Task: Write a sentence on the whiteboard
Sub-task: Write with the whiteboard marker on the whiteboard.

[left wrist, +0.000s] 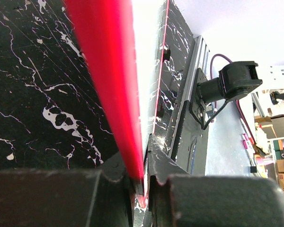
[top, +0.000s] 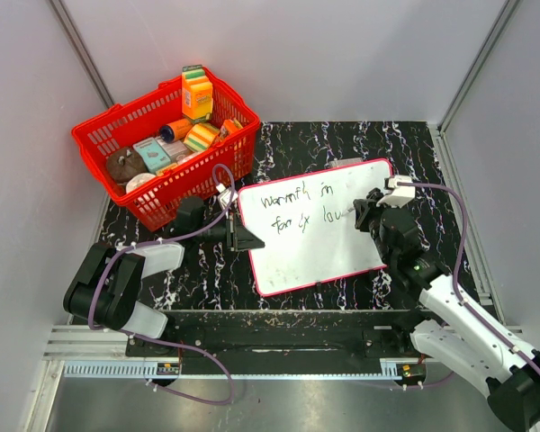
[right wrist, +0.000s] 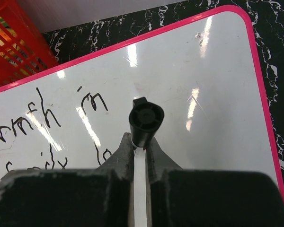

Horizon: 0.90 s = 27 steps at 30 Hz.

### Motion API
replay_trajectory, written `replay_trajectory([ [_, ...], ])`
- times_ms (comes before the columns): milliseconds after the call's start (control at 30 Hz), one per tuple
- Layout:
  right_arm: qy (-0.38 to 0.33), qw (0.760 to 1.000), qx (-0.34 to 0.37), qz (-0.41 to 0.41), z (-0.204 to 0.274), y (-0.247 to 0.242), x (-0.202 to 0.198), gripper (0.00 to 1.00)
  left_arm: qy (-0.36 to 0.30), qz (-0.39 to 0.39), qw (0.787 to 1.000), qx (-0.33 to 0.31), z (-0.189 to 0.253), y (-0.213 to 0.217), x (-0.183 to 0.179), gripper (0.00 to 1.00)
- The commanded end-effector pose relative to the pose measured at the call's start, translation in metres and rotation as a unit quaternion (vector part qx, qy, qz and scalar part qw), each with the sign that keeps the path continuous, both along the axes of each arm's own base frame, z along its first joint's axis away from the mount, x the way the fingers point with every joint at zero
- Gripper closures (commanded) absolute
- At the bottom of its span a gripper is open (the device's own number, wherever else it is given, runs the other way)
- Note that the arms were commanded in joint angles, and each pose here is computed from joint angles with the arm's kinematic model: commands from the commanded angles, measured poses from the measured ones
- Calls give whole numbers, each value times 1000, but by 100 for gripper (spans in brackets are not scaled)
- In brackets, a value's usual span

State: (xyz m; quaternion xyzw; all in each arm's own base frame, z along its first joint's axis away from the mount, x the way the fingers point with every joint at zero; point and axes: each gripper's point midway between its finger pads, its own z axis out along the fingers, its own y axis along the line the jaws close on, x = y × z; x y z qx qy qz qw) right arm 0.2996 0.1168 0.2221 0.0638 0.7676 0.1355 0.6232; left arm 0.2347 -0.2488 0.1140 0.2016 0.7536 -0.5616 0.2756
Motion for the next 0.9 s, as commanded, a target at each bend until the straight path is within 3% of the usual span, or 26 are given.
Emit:
replay_trajectory([
  [0,-14,1000,1,-23,9,-6,4,100,-58,27,997,44,-23,9,16,100],
  [433,-29,998,-4,-55,15,-17,7,100,-59,27,997,44,-22,9,16,100],
  [867,-32,999,6,-25,20,-2,13,100,-58,27,997,43,-22,9,16,100],
])
